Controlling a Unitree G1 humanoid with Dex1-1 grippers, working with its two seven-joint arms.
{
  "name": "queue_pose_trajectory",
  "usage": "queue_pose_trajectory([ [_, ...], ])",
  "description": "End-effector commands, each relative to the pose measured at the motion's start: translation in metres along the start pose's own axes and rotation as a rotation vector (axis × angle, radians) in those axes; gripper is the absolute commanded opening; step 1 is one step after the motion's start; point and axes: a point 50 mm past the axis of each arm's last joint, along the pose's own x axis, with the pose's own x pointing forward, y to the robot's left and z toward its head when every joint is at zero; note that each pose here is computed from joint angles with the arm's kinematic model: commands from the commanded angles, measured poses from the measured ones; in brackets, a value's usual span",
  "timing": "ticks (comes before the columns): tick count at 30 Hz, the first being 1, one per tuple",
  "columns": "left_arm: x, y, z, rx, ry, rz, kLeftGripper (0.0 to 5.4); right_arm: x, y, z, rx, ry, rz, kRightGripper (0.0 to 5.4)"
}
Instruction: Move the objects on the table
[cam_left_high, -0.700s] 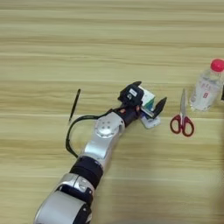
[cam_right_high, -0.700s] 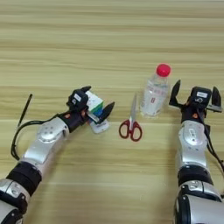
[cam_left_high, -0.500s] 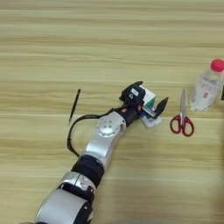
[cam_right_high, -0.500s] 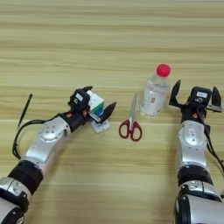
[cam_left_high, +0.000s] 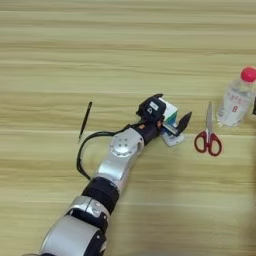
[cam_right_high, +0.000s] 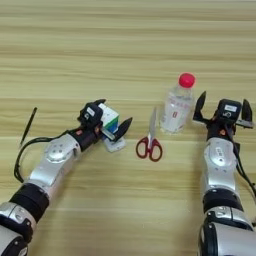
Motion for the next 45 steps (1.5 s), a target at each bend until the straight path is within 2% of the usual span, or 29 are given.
queue_pose_trajectory([
  [1, 0.007, -0.004, 0.005, 0.019, -0.011, -0.016, 5.38, 0.002, 0.002, 0.002, 0.010, -0.009, 0.000, 5.40],
  [25, 0.015, -0.009, 0.009, 0.021, -0.016, -0.038, 5.38, 0.002, 0.005, 0.002, 0.012, -0.006, 0.004, 5.40],
  [30, 0.017, -0.012, 0.014, 0.026, -0.031, -0.046, 5.38, 0.002, 0.005, 0.002, 0.012, -0.004, 0.005, 5.40],
  [40, 0.015, -0.010, 0.009, 0.025, -0.016, -0.036, 5.38, 0.002, 0.005, 0.001, 0.012, -0.004, 0.004, 5.40],
  [45, 0.011, -0.003, 0.010, 0.032, -0.026, -0.010, 5.38, 0.001, 0.005, 0.001, 0.011, -0.004, 0.005, 5.40],
])
